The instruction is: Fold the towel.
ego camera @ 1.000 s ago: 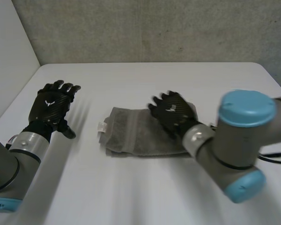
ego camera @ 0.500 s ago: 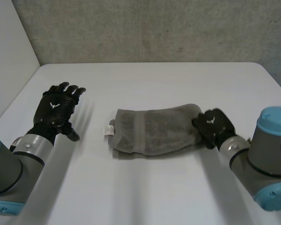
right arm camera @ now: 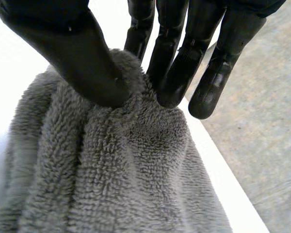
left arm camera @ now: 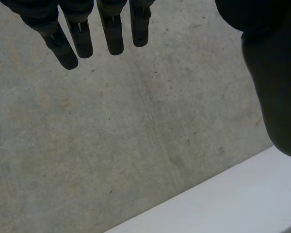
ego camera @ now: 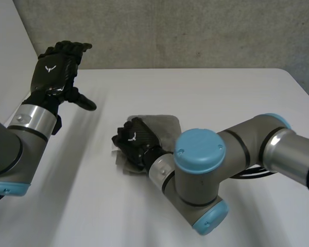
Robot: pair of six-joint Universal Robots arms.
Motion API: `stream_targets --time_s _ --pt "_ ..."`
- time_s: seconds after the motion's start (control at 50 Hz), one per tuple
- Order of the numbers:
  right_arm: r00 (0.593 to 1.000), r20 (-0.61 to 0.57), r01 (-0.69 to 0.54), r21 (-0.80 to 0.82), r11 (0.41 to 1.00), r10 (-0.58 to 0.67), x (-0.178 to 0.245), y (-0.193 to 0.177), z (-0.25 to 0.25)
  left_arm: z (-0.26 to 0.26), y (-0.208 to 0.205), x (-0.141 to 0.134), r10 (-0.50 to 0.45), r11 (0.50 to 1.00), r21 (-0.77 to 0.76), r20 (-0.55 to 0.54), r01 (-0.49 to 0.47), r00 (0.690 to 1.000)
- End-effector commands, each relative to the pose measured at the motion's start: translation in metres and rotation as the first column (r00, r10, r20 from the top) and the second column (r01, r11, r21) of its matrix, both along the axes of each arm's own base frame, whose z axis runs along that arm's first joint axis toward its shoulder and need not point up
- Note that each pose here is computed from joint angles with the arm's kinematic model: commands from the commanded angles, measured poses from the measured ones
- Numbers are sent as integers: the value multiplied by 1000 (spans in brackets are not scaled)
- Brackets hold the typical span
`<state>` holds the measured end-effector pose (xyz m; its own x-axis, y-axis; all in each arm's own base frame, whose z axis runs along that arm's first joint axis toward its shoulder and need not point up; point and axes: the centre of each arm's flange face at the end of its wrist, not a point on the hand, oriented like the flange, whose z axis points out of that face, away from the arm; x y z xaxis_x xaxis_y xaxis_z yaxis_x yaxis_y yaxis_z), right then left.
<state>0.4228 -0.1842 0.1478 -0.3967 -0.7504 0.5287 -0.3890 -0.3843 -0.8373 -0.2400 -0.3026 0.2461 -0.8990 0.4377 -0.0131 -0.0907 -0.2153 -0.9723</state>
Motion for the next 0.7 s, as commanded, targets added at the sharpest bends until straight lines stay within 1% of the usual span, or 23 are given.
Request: stream_targets --time_s 0.02,0.06,0.12,0.16,0.18,0.22,0.24,0.26,0.28,0.3,0.32,0.36,0.38,0.4,0.44,0.46,0.48,0.5,0.52,0.54,0.56,0.58,0.7 --pt "998 49 30 39 999 -32 -14 -2 20 -12 -5 -15 -27 999 28 -1 27 1000" --pt "991 108 67 62 996 -74 -31 -7 44 -16 -5 -17 -33 999 38 3 33 999" --pt "985 137 92 77 993 -102 -41 -12 54 -24 -2 -26 -58 997 56 8 57 998" --pt "973 180 127 114 985 -146 -57 -15 66 -28 0 -31 -72 995 67 11 71 997" --pt "973 180 127 115 985 -147 -58 -15 66 -32 3 -35 -84 994 76 14 83 996" --pt "954 193 197 174 965 -229 -80 -28 65 -36 5 -40 -100 991 87 17 98 995" --pt "954 193 197 175 965 -230 -80 -28 65 -42 9 -47 -121 988 99 23 118 992" --pt "944 187 233 199 952 -271 -90 -38 60 -42 9 -47 -121 988 99 23 118 992" --pt "944 187 234 200 952 -271 -91 -38 59 -46 14 -54 -144 984 110 28 140 989" --pt "934 183 266 222 938 -308 -100 -47 56 -46 14 -54 -144 984 110 28 140 989" --pt "923 182 290 243 926 -338 -107 -54 52 -52 18 -60 -165 979 124 34 160 986" --pt "916 181 303 268 914 -357 -110 -60 47 -58 23 -66 -184 974 144 43 176 982" --pt "909 179 315 300 900 -377 -112 -66 41 -66 27 -70 -198 968 168 56 186 979" --pt "909 179 315 301 900 -377 -112 -66 40 -74 31 -72 -208 961 198 68 192 976" --pt "899 158 324 385 864 -408 -111 -73 16 -83 32 -73 -215 955 227 83 192 973" --pt "899 158 324 386 864 -408 -111 -73 16 -92 32 -74 -217 950 252 105 185 970" --pt "897 155 321 417 850 -415 -109 -76 8 -92 32 -74 -217 950 252 105 185 970" --pt "896 155 321 417 850 -415 -109 -76 8 -100 32 -73 -219 945 277 133 176 967" --pt "893 151 322 441 838 -423 -108 -78 1 -108 33 -73 -225 938 303 165 167 960" --pt "893 138 323 465 825 -428 -106 -80 -10 -108 33 -73 -225 938 303 165 167 960" --pt "893 138 323 465 824 -428 -106 -80 -10 -115 34 -72 -225 934 323 200 153 954" --pt "896 122 323 481 815 -428 -104 -81 -21 -121 35 -70 -223 930 341 230 136 947" --pt "901 88 328 504 799 -426 -100 -87 -40 -134 35 -65 -205 925 370 282 91 937"
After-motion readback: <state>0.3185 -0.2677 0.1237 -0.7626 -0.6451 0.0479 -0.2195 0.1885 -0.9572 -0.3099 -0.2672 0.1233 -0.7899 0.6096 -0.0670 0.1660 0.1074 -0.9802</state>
